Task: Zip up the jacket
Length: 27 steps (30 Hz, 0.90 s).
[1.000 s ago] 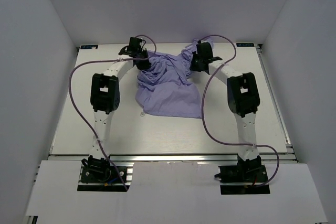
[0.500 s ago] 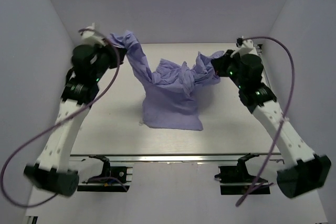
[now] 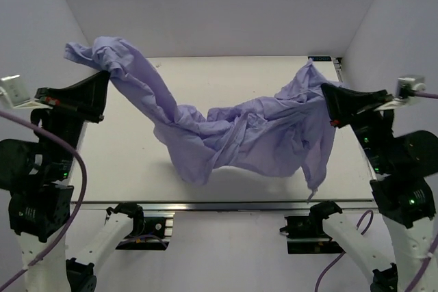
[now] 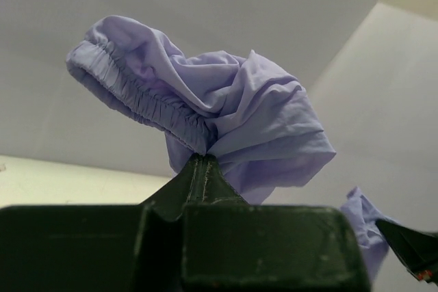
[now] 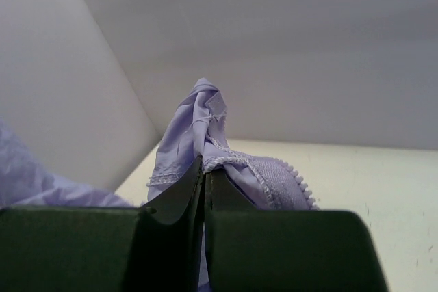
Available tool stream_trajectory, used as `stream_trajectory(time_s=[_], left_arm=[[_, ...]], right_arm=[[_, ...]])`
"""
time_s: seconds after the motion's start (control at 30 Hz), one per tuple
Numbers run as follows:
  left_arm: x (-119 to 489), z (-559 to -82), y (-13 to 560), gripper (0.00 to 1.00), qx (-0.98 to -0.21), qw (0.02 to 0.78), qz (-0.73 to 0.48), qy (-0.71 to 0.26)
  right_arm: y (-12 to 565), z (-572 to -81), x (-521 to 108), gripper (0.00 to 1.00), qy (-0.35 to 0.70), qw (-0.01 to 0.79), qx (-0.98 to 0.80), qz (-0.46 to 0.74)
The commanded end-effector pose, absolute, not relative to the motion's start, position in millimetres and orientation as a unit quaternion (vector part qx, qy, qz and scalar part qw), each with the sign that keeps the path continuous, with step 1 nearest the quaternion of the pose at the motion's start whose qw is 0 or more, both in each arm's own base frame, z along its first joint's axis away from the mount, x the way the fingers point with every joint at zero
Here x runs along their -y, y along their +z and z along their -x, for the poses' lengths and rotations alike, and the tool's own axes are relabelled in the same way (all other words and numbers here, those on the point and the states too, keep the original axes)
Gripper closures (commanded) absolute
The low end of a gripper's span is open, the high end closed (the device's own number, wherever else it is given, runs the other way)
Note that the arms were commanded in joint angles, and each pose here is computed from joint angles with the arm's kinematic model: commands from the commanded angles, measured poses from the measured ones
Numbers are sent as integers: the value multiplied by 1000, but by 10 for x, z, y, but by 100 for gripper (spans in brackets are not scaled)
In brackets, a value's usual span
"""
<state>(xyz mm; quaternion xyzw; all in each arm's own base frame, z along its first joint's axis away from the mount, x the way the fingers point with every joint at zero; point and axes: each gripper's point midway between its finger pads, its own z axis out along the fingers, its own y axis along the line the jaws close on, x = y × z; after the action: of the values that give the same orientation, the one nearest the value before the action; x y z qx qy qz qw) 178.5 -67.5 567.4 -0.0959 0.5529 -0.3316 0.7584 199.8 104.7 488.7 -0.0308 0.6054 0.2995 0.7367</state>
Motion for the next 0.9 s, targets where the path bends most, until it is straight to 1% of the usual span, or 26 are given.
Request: stream_trajectory(time_s=[0.0,0.1,0.17,0.23,0.27,0.3,0.37,0.4,0.43,0.47,0.5,0.53,0.57,0.6,0.63,0.67,0.7,0.73,0.77,0.8,0.83,0.87], left_arm=[[570,-1772,5707,100,-560,755,125,-317],[543,-1950,5622,100,-574,746,147,-304],[503,-2134,5478,100,-588,737,170,-285],[485,-2514,5101,100,-626,710,204,-251],[508,-2798,4759,100,-659,682,222,-228],[490,-2919,4682,100,-665,676,234,-215],[439,-3263,4190,100,-702,642,262,-161],[474,-3555,3807,100,-736,607,271,-130],[480,-3696,3607,100,-752,588,276,-111],[457,-3835,3418,100,-765,572,283,-89],[456,-3977,3222,100,-779,552,286,-78],[482,-4235,2845,100,-805,514,289,-62],[410,-4366,2662,100,-816,490,298,-68],[369,-4464,2470,100,-826,466,311,-65],[332,-4609,2064,100,-846,424,319,-49],[224,-4730,2045,100,-845,416,332,-50],[236,-4728,1892,100,-861,383,331,-54],[197,-4793,1634,83,-874,350,334,-46],[225,-4872,1700,62,-876,350,327,-54],[257,-4849,1643,45,-888,334,312,-56],[294,-4848,1619,38,-892,327,305,-61],[320,-4805,1607,33,-895,323,300,-67]], right_arm=[[5043,-1902,-932,100,284,753,-593,22],[5017,-2038,-781,100,250,754,-606,-22],[4854,-2234,-757,100,226,741,-630,-40],[4564,-2456,-729,100,198,723,-659,-61],[4419,-2623,-745,100,182,713,-674,-69],[4282,-2732,-746,100,171,704,-685,-77],[3878,-3056,-788,100,141,678,-716,-86],[3744,-3173,-755,100,119,670,-726,-95],[3613,-3278,-752,100,106,660,-737,-98],[3340,-3489,-750,100,86,634,-762,-101],[3207,-3595,-798,100,92,618,-775,-93],[2897,-3785,-834,100,88,585,-801,-90],[2756,-3906,-736,100,95,569,-810,-108],[2651,-3997,-833,100,132,551,-819,-95],[2340,-4141,-759,94,131,515,-840,-105],[2243,-4192,-766,87,139,500,-848,-106],[2201,-4248,-814,67,150,489,-854,-96],[2011,-4314,-825,52,146,469,-866,-89],[1969,-4325,-879,40,157,459,-871,-77],[1979,-4350,-933,27,166,455,-873,-62],[1882,-4321,-953,24,168,435,-882,-60],[1881,-4302,-975,20,174,431,-884,-56]])
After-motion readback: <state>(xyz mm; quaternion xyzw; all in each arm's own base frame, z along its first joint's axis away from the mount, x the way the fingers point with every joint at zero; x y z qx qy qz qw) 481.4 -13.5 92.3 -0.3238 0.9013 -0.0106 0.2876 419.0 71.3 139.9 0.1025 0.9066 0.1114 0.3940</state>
